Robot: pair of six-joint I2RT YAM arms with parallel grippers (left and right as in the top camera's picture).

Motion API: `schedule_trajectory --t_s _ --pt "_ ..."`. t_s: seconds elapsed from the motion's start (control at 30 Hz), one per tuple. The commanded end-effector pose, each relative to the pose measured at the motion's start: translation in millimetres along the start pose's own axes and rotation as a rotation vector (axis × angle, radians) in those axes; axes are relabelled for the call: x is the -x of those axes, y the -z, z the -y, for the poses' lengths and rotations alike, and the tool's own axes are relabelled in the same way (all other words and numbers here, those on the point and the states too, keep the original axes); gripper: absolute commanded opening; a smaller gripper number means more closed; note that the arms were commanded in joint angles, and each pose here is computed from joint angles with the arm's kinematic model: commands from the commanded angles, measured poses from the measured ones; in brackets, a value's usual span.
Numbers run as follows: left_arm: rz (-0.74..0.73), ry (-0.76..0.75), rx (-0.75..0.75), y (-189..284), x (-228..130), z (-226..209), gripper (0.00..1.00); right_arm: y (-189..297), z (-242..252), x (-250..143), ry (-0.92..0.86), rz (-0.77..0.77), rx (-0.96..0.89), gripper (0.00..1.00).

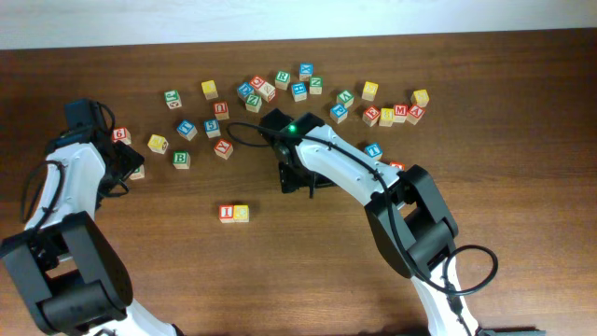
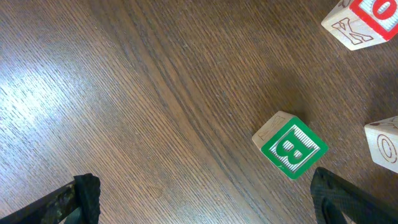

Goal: Spell out ICRA

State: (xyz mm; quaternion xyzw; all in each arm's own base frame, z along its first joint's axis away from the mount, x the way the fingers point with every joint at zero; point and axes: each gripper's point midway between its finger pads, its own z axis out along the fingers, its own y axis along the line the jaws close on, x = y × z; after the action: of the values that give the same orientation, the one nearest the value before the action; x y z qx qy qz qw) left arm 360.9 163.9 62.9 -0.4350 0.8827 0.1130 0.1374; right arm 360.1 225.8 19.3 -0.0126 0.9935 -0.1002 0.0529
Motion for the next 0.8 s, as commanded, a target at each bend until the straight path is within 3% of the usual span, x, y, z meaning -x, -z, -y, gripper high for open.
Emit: schedule_trajectory --t_s 0.0,0.77 --pt "0.016 0.009 -0.006 6.5 2.8 -1.8 1.0 13.2 6.9 5.8 -0.016 0.036 -0.002 0.98" --pt "0.016 0.009 -0.006 6.5 2.8 -1.8 0.99 13.3 4.5 7.0 -0.018 0.04 0.01 0.98"
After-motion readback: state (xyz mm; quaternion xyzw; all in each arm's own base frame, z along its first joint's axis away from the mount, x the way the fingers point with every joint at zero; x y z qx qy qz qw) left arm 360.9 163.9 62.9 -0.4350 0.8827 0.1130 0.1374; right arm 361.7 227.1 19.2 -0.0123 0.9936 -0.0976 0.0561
